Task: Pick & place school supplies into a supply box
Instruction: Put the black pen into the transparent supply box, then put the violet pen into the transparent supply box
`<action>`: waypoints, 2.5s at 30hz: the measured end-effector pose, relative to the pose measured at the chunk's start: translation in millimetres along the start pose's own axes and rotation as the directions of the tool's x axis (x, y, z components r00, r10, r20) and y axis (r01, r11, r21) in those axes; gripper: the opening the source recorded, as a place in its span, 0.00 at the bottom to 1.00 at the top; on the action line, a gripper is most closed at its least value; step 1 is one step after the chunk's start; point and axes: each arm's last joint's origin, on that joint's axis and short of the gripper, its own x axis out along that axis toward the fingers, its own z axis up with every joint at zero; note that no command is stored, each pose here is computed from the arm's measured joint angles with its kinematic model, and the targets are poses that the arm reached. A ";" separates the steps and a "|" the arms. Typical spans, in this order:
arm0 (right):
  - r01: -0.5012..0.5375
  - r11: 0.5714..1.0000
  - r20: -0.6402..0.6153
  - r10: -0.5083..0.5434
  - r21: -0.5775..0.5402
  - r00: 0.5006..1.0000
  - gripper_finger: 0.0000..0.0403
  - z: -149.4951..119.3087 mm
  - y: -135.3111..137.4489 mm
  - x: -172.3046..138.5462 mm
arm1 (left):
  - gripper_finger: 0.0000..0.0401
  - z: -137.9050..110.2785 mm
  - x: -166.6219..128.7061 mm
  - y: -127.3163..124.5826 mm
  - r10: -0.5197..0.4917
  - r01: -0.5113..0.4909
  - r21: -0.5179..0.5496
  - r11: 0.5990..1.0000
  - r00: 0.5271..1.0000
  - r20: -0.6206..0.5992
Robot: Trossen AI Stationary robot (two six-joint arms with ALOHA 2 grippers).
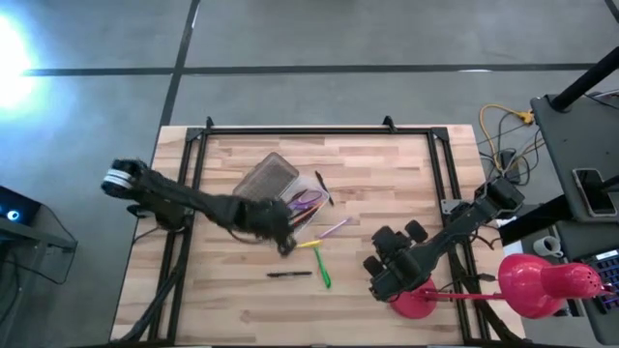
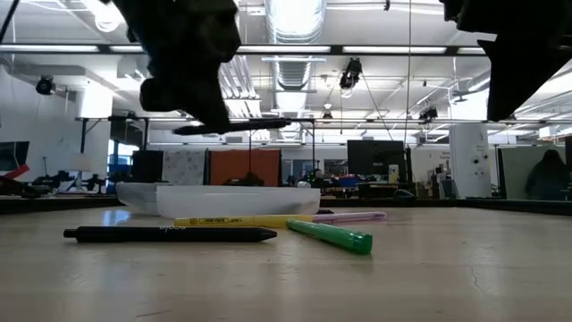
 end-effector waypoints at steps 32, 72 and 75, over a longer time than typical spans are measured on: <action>-0.176 0.844 0.003 0.206 -0.507 0.978 0.19 15.6 24.6 18.7 | 0.29 5.6 -1.5 7.9 -0.228 0.204 0.226 0.952 0.970 0.086; -0.341 0.416 -0.116 0.478 -0.843 0.871 0.31 114.1 7.9 122.9 | 0.36 -100.1 -7.9 -49.0 -0.271 0.306 0.264 0.915 0.949 -0.160; -0.355 0.392 -0.149 0.467 -0.849 0.872 0.31 113.2 8.8 134.3 | 0.36 -99.1 -10.4 -46.7 -0.252 0.285 0.272 0.919 0.956 -0.149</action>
